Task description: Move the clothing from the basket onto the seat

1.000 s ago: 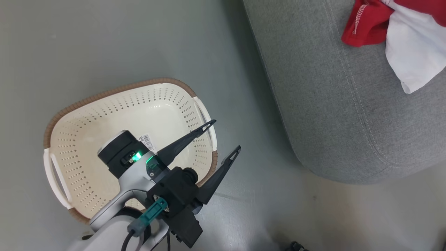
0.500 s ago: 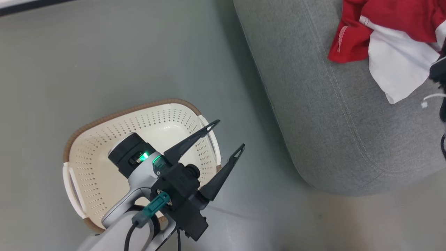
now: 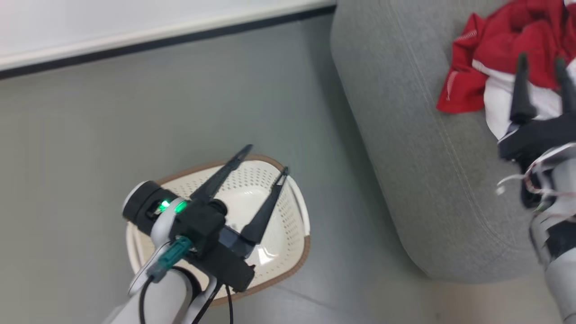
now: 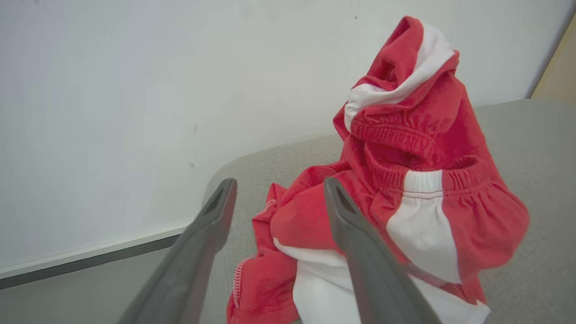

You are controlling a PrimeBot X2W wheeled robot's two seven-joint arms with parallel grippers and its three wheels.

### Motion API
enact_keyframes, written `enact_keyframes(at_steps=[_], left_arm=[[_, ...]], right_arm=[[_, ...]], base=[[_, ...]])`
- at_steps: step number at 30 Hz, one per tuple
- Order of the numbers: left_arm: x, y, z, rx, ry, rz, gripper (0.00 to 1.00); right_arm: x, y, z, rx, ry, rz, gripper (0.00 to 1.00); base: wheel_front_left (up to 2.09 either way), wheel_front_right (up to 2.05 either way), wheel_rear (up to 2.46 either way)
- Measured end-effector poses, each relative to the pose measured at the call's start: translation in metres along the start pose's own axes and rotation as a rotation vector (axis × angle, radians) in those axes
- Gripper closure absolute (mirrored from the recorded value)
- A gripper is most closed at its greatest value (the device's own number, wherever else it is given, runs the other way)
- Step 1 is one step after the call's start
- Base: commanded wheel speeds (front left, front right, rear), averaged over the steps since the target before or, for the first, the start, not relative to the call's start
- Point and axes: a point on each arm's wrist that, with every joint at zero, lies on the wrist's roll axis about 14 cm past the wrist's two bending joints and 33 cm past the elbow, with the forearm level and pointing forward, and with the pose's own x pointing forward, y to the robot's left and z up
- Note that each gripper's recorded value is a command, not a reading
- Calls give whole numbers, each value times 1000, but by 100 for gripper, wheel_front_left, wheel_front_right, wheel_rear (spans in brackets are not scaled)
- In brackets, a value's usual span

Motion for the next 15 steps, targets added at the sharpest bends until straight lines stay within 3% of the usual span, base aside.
enact_keyframes(at_steps=[15], left_arm=[[-71, 64, 29, 24, -57, 366, 0]], right_arm=[[-48, 98, 22, 70, -100, 242, 0]], base=[[0, 0, 0]])
